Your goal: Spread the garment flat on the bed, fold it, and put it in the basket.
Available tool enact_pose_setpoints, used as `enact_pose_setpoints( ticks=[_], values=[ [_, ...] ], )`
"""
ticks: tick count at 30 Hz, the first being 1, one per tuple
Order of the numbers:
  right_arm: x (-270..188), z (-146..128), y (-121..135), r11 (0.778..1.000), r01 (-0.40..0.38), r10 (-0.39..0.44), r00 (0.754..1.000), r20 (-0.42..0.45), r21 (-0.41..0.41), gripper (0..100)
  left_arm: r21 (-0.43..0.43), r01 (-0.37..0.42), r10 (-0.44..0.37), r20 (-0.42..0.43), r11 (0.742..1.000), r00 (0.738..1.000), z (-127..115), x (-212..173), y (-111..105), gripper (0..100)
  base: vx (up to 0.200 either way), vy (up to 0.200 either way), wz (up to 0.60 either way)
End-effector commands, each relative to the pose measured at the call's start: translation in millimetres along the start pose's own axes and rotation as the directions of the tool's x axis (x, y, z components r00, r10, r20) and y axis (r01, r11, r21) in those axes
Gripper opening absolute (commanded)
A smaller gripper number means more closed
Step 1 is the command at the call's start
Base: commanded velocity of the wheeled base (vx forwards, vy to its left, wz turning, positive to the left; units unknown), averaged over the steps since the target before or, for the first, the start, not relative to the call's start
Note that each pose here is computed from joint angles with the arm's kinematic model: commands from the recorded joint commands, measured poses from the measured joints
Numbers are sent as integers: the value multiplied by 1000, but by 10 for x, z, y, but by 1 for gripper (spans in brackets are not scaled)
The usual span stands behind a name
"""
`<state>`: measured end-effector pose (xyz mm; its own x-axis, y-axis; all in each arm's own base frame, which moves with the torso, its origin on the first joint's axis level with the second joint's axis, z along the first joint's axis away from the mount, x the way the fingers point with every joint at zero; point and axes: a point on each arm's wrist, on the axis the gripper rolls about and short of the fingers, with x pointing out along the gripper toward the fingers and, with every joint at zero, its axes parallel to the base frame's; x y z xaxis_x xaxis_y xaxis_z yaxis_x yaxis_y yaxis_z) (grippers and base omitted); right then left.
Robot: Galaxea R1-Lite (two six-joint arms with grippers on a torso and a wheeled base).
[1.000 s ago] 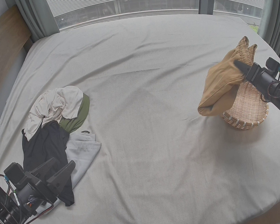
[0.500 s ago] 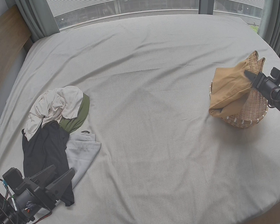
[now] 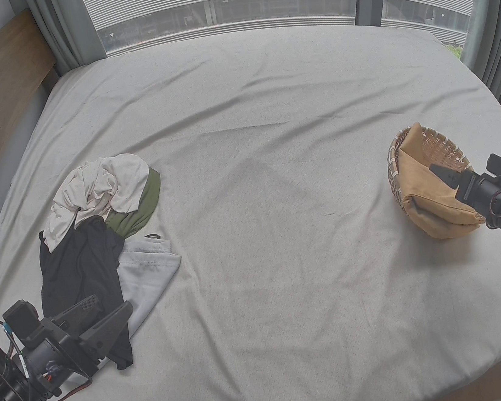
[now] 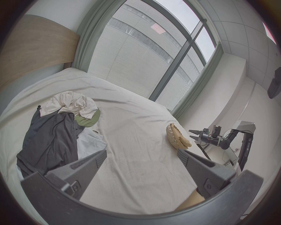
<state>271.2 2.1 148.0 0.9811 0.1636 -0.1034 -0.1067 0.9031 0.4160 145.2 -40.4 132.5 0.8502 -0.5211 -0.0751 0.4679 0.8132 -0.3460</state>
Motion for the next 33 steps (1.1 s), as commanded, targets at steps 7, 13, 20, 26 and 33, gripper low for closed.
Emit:
enact_pose_setpoints(
  ticks=[7,13,20,26,33],
  values=[
    [-565,-140,704,958,-277,271,959,-77,-73,100,-5,72,-73,-62,997,995,-88,-84,-143,100,0,0,0],
    [-1025,-409,940,874,-463,438,882,-176,-147,100,11,116,-116,-2,993,993,-29,-411,-272,100,0,0,0],
    [-1514,-458,809,840,-520,501,853,-145,-157,100,48,73,-73,-6,996,997,-248,-1052,-322,100,0,0,0],
    [-1799,-480,603,880,-443,437,896,-73,-172,100,72,11,-16,57,997,998,-436,-1432,-352,100,0,0,0],
    [-2135,-465,369,938,-284,296,955,32,-202,100,68,3,-5,37,998,999,-682,-1610,-319,100,0,0,0]
  ],
)
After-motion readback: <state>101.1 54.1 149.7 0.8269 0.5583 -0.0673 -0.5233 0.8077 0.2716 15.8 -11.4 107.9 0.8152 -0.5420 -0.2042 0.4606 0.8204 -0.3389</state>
